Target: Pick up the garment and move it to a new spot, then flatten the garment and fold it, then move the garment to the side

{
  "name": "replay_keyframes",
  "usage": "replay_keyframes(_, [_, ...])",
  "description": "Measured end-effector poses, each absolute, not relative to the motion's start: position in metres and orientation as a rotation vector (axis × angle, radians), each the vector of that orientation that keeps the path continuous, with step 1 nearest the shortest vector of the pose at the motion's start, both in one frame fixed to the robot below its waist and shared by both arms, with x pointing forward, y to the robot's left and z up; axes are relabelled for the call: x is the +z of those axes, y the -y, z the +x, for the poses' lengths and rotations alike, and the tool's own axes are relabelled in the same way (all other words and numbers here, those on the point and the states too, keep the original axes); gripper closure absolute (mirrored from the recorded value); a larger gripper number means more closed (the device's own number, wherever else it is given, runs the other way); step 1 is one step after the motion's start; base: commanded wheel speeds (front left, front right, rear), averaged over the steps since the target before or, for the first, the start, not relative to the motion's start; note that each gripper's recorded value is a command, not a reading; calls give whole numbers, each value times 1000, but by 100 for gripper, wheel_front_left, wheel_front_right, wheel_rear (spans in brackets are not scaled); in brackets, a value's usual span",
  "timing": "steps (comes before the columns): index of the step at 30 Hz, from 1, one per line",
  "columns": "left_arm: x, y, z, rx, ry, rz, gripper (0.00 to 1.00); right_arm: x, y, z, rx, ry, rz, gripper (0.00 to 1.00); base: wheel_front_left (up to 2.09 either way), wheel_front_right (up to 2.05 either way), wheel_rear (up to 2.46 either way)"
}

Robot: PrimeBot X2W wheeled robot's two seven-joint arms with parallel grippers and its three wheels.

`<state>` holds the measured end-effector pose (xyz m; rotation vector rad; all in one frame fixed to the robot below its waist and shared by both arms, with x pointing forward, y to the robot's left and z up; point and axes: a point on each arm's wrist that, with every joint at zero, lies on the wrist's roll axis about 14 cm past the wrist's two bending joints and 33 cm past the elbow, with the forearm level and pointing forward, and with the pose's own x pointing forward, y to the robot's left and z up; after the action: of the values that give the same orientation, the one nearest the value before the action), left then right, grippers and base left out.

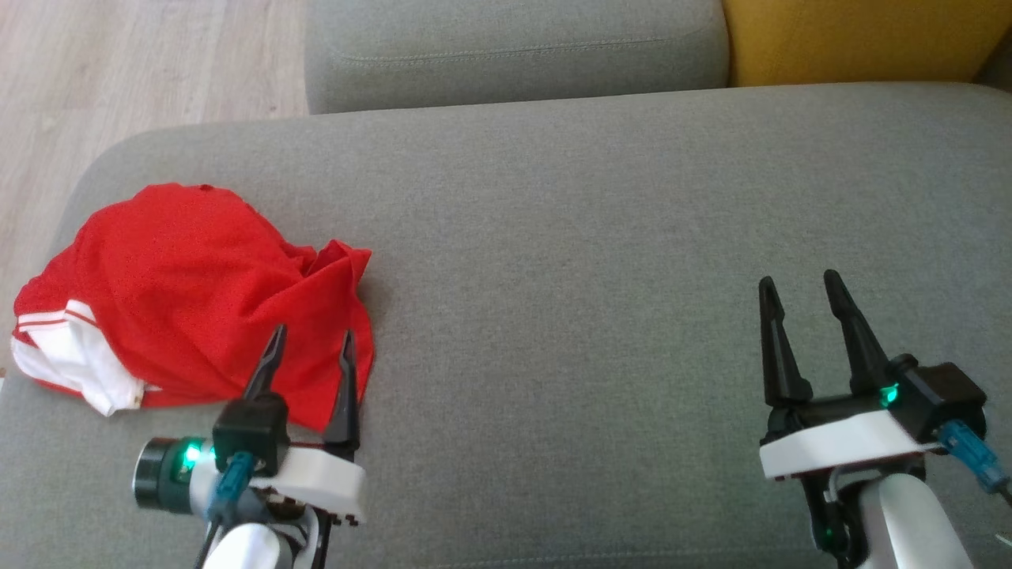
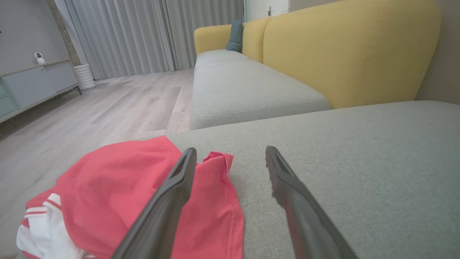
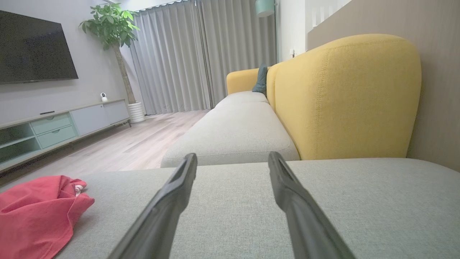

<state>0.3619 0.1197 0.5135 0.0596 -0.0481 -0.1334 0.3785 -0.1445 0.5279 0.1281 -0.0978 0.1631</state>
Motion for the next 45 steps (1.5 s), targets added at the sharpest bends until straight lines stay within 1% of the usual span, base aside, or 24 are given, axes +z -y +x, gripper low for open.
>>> replay_keyframes(6, [531, -122, 361, -92, 113, 54, 0, 530, 146, 378, 158, 116, 149, 0, 0, 0, 0])
replay_keyframes(11, [555, -124, 362, -72, 191, 14, 0, 529, 155, 378, 127, 120, 181, 0, 0, 0, 0])
replay_keyframes(15, [564, -125, 361, -66, 234, 26, 0, 523, 159, 377, 110, 110, 225, 0, 0, 0, 0])
replay_keyframes(19, [559, -121, 355, -87, 236, 59, 0, 519, 161, 375, 101, 104, 242, 0, 0, 0, 0])
replay_keyframes(24, [556, -115, 351, -116, 254, 136, 0, 520, 157, 374, 116, 113, 197, 0, 0, 0, 0])
replay_keyframes(45, [560, -120, 353, -106, 261, 107, 0, 518, 152, 375, 129, 108, 198, 0, 0, 0, 0])
